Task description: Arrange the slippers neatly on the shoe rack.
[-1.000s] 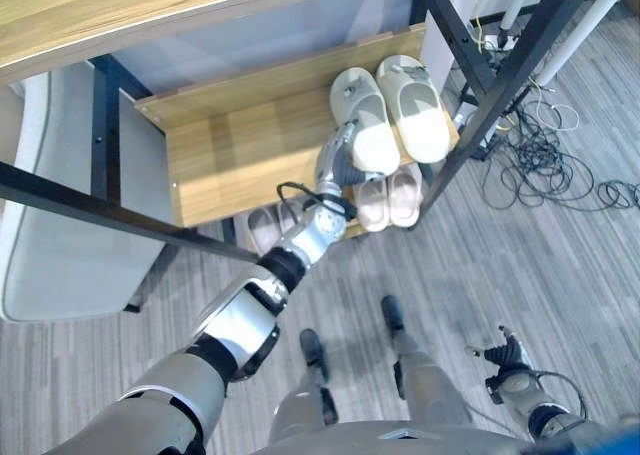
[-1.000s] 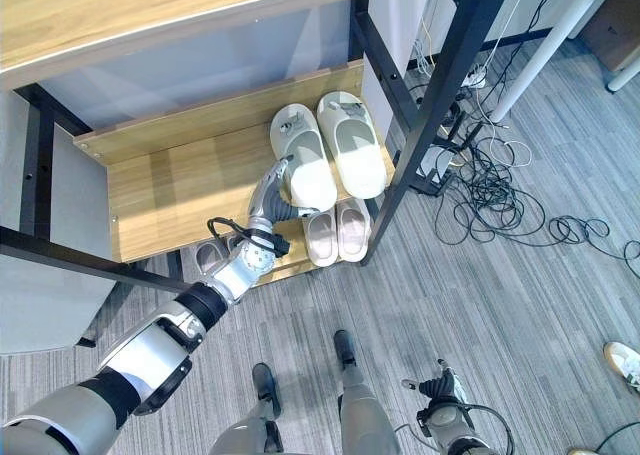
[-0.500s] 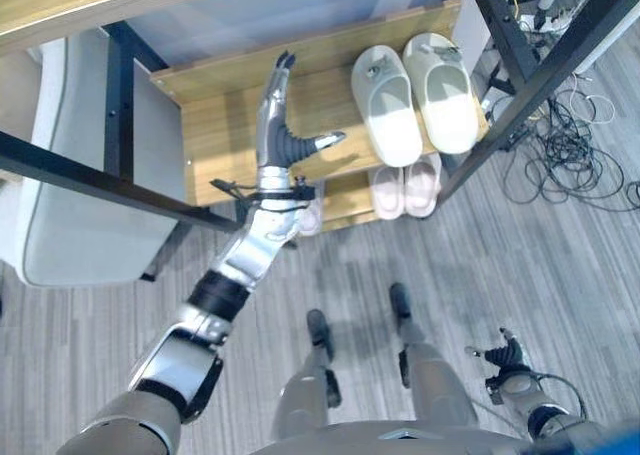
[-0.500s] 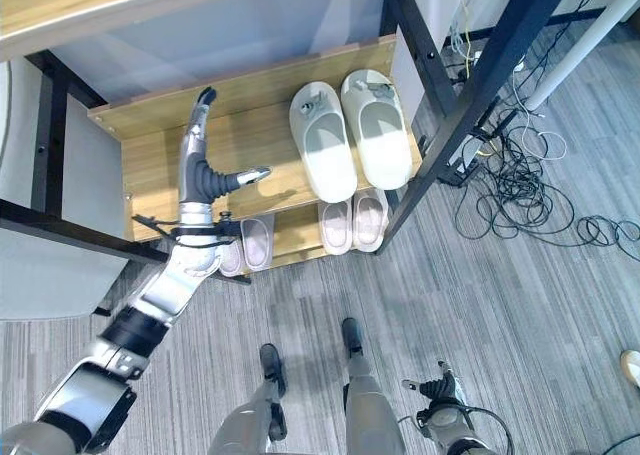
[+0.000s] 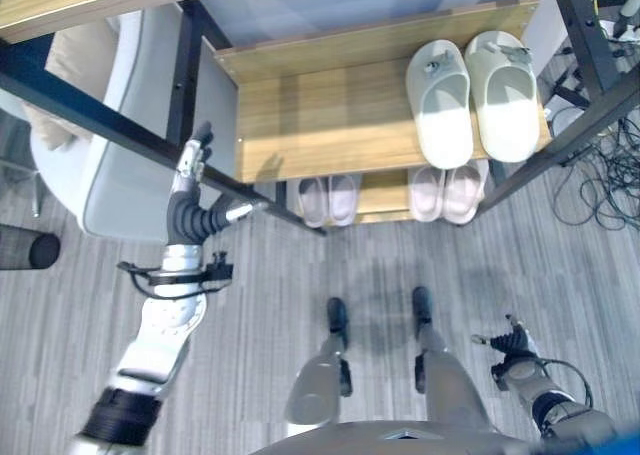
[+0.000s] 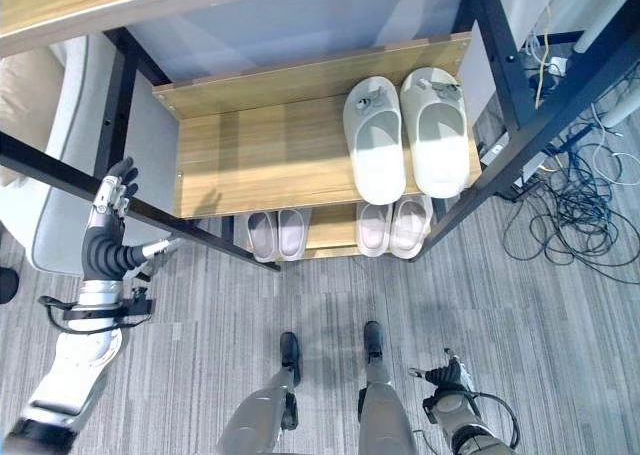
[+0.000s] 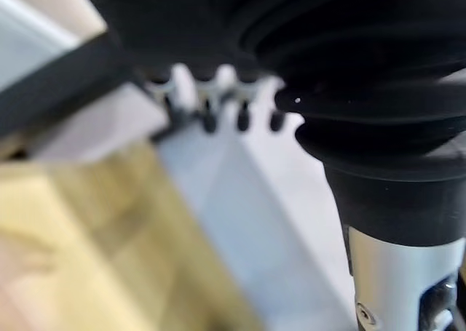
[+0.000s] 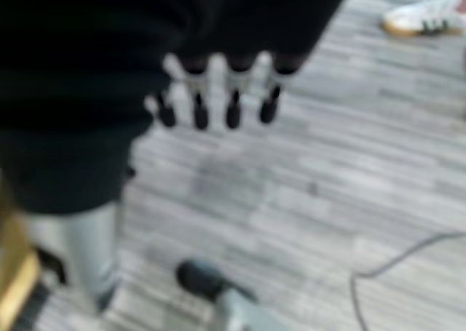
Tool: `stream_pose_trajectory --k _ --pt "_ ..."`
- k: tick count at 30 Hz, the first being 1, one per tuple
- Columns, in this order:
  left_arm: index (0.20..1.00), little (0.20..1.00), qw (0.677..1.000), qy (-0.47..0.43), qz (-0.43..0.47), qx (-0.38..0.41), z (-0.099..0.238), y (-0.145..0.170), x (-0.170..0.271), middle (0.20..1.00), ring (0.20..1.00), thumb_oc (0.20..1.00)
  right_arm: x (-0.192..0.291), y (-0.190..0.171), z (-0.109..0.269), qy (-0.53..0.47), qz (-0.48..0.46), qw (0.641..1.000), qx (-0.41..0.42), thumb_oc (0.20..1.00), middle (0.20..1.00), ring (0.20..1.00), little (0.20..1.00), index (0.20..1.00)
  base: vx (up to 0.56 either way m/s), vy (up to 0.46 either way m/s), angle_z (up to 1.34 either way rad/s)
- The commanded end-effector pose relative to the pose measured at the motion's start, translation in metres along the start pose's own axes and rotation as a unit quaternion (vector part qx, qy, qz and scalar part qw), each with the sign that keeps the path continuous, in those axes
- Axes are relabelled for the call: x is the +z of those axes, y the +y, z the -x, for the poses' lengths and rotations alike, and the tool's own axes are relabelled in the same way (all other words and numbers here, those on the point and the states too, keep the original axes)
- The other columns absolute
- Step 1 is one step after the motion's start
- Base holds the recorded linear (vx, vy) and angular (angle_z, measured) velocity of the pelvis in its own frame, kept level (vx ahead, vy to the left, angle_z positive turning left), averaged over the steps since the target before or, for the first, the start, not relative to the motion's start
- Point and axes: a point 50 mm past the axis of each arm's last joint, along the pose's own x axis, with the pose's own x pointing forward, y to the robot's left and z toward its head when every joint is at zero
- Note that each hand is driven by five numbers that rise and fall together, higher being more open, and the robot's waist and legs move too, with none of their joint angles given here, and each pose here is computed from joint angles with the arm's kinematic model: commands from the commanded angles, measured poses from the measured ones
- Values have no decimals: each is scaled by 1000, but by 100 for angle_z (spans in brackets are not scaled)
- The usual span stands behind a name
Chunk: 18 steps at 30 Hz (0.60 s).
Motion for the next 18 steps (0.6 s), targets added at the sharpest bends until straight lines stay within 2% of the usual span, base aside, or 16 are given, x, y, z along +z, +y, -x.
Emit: stream_pose_trajectory --k 1,2,3,5,7,8,9,10,11,12,13,14,15,16,17,18 --pt "1000 1000 994 17 79 -67 2 -15 -5 1000 1000 1000 -5 -8 -1 -12 70 997 -6 1000 1000 1000 1000 1000 0 0 0" --pt "1000 1000 990 53 106 -81 9 -21 -16 1000 1000 1000 -10 -10 -1 -2 79 997 -8 1000 1000 1000 1000 1000 -21 -3 4" --pt "1000 1000 990 53 106 -81 9 -21 -16 1000 1000 1000 -10 -10 -1 -2 79 997 -8 1000 1000 1000 1000 1000 -12 5 4" --pt "1000 1000 971 141 137 -134 35 -38 -42 1000 1000 1000 -27 -17 1 25 83 996 -13 1000 1000 1000 1000 1000 -8 3 2" --pt "1000 1000 953 208 129 -177 57 -50 -64 1000 1000 1000 -35 -21 2 40 88 995 -14 1000 1000 1000 1000 1000 0 0 0" --pt "1000 1000 953 207 129 -177 56 -50 -64 1000 1000 1000 -35 -21 2 40 88 995 -15 1000 1000 1000 1000 1000 0 0 0" --pt "1000 1000 933 277 110 -201 82 -58 -88 1000 1000 1000 -41 -22 3 50 80 995 -15 1000 1000 1000 1000 1000 0 0 0" --pt "1000 1000 933 276 110 -202 82 -59 -88 1000 1000 1000 -41 -23 3 50 80 995 -15 1000 1000 1000 1000 1000 0 0 0" --pt "1000 1000 905 356 69 -223 113 -67 -114 1000 1000 1000 -43 -24 3 58 62 996 -19 1000 1000 1000 1000 1000 0 0 0" --pt "1000 1000 905 355 69 -223 112 -68 -115 1000 1000 1000 -43 -25 3 58 62 996 -20 1000 1000 1000 1000 1000 0 0 0" --pt "1000 1000 873 424 23 -241 143 -74 -137 1000 1000 1000 -42 -26 2 56 49 997 -26 1000 1000 1000 1000 1000 0 0 0" --pt "1000 1000 831 518 -22 -203 175 -72 -162 1000 1000 1000 -39 -27 1 56 34 997 -30 1000 1000 1000 1000 1000 -19 13 3" --pt "1000 1000 832 517 -22 -202 175 -73 -162 1000 1000 1000 -38 -28 1 56 34 997 -30 1000 1000 1000 1000 1000 0 0 0" --pt "1000 1000 809 561 -34 -170 188 -68 -171 1000 1000 1000 -37 -27 1 53 29 998 -30 1000 1000 1000 1000 1000 0 0 0" --pt "1000 1000 771 623 -62 -115 205 -58 -182 1000 1000 1000 -42 -25 3 55 13 998 -23 1000 1000 1000 1000 1000 -6 -9 4" --pt "1000 1000 772 623 -62 -115 204 -58 -182 1000 1000 1000 -41 -25 3 54 13 998 -23 1000 1000 1000 1000 1000 -4 -14 7"
